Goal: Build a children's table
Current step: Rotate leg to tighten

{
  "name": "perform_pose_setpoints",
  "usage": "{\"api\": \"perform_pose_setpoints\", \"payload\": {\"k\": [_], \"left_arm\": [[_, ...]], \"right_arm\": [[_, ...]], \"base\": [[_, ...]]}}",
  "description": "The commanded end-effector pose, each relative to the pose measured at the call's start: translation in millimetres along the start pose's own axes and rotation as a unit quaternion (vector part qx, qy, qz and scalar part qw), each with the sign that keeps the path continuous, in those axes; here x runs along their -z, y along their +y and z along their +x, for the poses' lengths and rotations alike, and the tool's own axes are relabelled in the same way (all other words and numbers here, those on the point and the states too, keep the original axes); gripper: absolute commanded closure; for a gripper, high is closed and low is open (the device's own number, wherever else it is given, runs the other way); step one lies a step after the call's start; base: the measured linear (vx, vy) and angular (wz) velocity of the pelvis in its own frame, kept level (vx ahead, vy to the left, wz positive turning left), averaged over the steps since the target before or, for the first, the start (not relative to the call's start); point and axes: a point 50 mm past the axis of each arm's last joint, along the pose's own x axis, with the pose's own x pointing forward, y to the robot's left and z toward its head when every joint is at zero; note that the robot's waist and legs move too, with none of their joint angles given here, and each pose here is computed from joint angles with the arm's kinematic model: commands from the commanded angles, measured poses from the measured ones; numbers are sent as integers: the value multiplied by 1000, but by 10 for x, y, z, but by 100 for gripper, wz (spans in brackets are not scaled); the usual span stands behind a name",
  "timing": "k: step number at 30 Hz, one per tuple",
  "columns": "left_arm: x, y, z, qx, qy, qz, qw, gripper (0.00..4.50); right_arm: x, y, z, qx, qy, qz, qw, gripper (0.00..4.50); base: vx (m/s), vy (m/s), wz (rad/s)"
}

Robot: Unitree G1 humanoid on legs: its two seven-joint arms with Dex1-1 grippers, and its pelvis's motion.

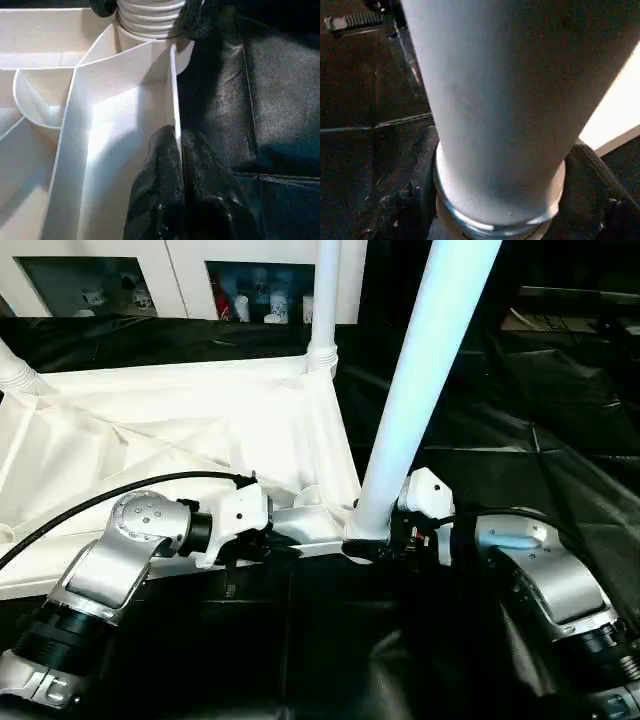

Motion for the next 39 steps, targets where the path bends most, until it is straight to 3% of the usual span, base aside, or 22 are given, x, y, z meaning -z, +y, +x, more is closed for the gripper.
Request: {"api": "perform_pose_setpoints", "payload": {"k": [1, 5, 6, 8, 10, 14, 19, 28, 29, 31, 36, 37, 38, 39], "left_arm": [[-87, -25, 149, -4, -38, 11, 999, 450], [-36, 47, 242, -57, -24, -8, 998, 450], [-18, 86, 326, -87, -21, -25, 996, 450], [-20, 107, 400, -104, -21, -39, 994, 450], [-43, 167, 607, -149, -10, -76, 986, 450], [-105, 212, 816, -179, -11, -111, 977, 450], [-137, 266, 972, -212, 2, -129, 969, 450], [-38, 256, 899, -194, 43, -105, 974, 450], [-19, 254, 877, -190, 48, -106, 975, 450], [0, 258, 844, -186, 53, -105, 976, 450], [16, 280, 726, -172, 55, -91, 979, 450], [7, 290, 657, -162, 52, -74, 983, 450], [7, 290, 657, -162, 52, -74, 983, 450], [9, 289, 594, -152, 52, -62, 985, 450]], "right_arm": [[190, -10, 87, 71, -4, 64, 995, 175], [286, -46, 159, 149, -19, 115, 982, 176], [337, -76, 220, 205, -24, 148, 967, 176], [370, -97, 274, 243, -23, 169, 955, 176], [429, -129, 439, 315, -10, 203, 927, 176], [448, -108, 631, 343, 8, 216, 914, 176], [405, -58, 799, 343, 18, 212, 915, 176], [354, -125, 779, 352, -5, 204, 913, 176], [323, -134, 767, 350, -16, 203, 914, 141], [262, -147, 748, 345, -37, 200, 916, 120], [32, -179, 629, 311, -79, 158, 934, 72], [-58, -178, 533, 280, -88, 129, 947, 72], [-58, -178, 533, 280, -88, 129, 947, 72], [-97, -163, 436, 248, -85, 100, 960, 72]], "base": [[0, 0, 0], [0, 0, 0], [0, 0, 0], [0, 0, 0], [0, 0, 0], [0, 0, 0], [0, 0, 0], [0, 0, 0], [0, 0, 0], [0, 0, 0], [0, 0, 0], [0, 0, 0], [0, 0, 0], [0, 0, 0]]}}
